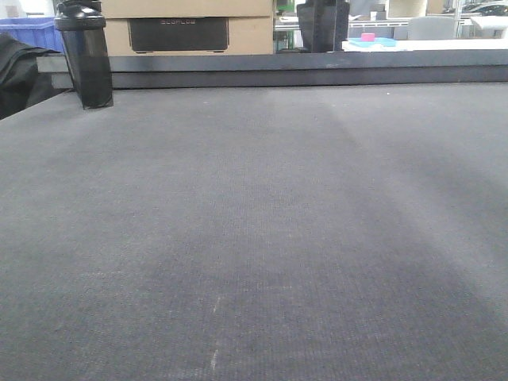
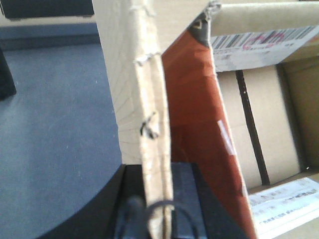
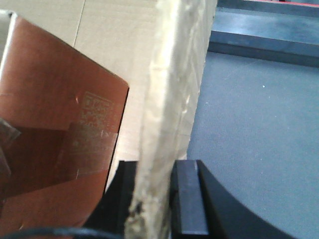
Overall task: Stack two boxes on right shelf middle
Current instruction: 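Lift the stacked boxes off the table with both grippers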
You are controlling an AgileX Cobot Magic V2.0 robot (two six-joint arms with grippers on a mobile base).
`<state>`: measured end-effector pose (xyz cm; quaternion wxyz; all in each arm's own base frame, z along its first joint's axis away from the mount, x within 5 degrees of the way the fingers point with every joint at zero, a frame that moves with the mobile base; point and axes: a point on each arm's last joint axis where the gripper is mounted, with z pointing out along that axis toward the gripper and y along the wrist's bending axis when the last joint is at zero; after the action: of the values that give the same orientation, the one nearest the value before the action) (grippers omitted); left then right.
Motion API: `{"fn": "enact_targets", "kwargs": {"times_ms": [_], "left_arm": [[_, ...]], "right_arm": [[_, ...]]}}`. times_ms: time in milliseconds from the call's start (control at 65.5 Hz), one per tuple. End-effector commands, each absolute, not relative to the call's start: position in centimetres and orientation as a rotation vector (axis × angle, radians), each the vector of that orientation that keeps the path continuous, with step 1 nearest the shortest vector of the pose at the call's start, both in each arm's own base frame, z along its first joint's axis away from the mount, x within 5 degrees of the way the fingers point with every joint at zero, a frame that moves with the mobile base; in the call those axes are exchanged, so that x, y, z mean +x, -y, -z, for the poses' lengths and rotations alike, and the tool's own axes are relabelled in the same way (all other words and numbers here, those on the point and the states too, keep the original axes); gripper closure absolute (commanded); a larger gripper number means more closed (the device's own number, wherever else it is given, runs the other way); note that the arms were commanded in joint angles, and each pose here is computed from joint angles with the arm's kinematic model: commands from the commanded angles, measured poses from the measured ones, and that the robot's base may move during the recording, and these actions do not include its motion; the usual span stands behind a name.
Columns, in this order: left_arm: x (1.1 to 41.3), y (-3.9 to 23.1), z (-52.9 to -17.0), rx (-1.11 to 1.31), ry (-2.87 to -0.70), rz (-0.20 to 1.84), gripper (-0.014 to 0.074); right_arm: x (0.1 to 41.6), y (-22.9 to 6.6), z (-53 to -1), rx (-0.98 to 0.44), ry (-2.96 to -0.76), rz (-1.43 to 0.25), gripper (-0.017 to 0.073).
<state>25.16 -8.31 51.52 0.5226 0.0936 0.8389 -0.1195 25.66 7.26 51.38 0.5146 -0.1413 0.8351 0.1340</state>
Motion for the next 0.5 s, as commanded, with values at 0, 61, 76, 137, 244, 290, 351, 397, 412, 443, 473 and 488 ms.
{"fn": "enact_targets", "kwargs": {"times_ms": [0,61,76,137,244,290,351,397,412,443,473,488], "left_arm": [[24.92,7.87,-52.94,0.216,-1.894,0.256,0.0705],[24.97,7.88,-53.11,0.214,-1.874,0.258,0.0705],[24.98,7.89,-53.14,0.214,-1.871,0.259,0.0705],[25.03,7.9,-53.29,0.212,-1.854,0.261,0.0705],[25.07,7.91,-53.44,0.21,-1.836,0.264,0.0705],[25.08,7.92,-53.49,0.209,-1.831,0.264,0.0705],[25.09,7.92,-53.54,0.209,-1.826,0.265,0.0705],[25.09,7.92,-53.54,0.209,-1.826,0.265,0.0705],[25.09,7.92,-53.54,0.209,-1.826,0.265,0.0705],[25.09,7.92,-53.54,0.209,-1.826,0.265,0.0705],[25.09,7.92,-53.54,0.209,-1.826,0.265,0.0705],[25.09,7.92,-53.54,0.209,-1.826,0.265,0.0705]], "right_arm": [[25.38,-6.74,-52.44,-0.329,-1.932,-0.274,0.0711],[25.38,-6.74,-52.44,-0.329,-1.932,-0.274,0.0711],[25.38,-6.74,-52.44,-0.329,-1.932,-0.274,0.0711],[25.38,-6.74,-52.44,-0.329,-1.932,-0.274,0.0711],[25.38,-6.74,-52.44,-0.329,-1.932,-0.274,0.0711],[25.38,-6.74,-52.44,-0.329,-1.932,-0.274,0.0711],[25.38,-6.74,-52.44,-0.329,-1.932,-0.274,0.0711],[25.38,-6.74,-52.44,-0.329,-1.932,-0.274,0.0711],[25.38,-6.74,-52.44,-0.329,-1.932,-0.274,0.0711],[25.38,-6.74,-52.44,-0.329,-1.932,-0.274,0.0711],[25.38,-6.74,-52.44,-0.329,-1.932,-0.274,0.0711],[25.38,-6.74,-52.44,-0.329,-1.932,-0.274,0.0711]]}}
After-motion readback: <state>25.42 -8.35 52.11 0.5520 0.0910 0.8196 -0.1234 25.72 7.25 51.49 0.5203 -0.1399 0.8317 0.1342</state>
